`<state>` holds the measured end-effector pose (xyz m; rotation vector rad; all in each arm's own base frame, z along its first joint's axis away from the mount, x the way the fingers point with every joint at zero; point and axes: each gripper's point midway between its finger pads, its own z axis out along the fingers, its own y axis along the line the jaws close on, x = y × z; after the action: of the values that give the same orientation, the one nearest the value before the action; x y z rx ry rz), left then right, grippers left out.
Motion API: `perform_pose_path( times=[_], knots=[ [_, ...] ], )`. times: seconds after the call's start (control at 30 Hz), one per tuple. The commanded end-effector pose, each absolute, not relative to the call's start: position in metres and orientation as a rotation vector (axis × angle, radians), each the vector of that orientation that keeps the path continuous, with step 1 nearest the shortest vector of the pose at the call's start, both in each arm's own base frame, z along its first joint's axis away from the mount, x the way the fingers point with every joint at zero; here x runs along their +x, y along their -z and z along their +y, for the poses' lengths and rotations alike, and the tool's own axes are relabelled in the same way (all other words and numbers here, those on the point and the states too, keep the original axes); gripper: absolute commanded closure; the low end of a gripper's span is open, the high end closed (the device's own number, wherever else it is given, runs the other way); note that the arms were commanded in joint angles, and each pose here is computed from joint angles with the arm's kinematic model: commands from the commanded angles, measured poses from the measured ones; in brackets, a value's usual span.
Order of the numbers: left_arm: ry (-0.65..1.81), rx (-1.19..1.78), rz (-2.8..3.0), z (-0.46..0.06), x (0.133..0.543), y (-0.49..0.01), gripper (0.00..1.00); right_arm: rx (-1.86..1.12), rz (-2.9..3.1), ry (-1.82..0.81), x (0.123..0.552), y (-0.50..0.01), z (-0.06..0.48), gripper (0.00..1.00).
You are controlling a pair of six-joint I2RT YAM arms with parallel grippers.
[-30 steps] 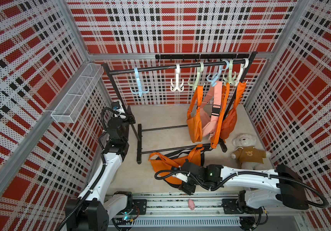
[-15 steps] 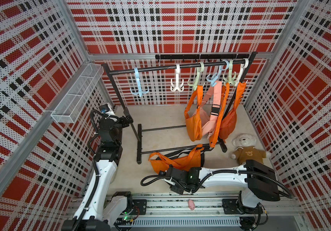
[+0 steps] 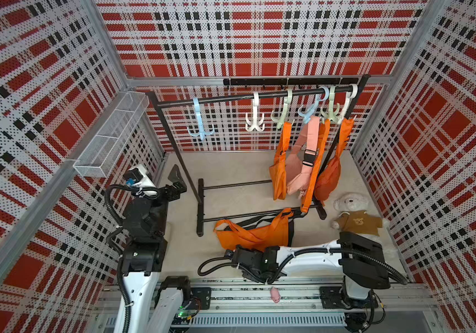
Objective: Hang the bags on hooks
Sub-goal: Adjust the clothesline at the center of the board, then pick up the bag from the bag.
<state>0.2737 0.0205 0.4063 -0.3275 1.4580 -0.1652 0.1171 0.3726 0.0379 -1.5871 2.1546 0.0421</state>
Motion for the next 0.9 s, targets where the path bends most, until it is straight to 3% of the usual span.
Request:
perform_pose_path(
  times=[0.0, 0.1, 0.47, 0.87],
  knots=[
    [0.208, -0.319, 1.461, 0.015, 0.258, -0.416, 0.01, -1.526, 2.145, -0.036, 0.122, -0.048, 0.378, 0.88],
    [0.221, -0.306, 1.449, 0.013, 0.247, -0.423, 0.01, -1.498, 2.123, -0.109, 0.120, -0.066, 0.384, 1.00],
    [0.419, -0.147, 1.426, -0.028, 0.218, -0.447, 0.01, -1.172, 2.035, -0.352, 0.151, -0.167, 0.356, 1.00],
    [0.794, -0.053, 1.588, -0.109, 0.204, -0.391, 0.01, -0.717, 1.831, -0.629, 0.199, -0.299, 0.270, 1.00]
  ],
)
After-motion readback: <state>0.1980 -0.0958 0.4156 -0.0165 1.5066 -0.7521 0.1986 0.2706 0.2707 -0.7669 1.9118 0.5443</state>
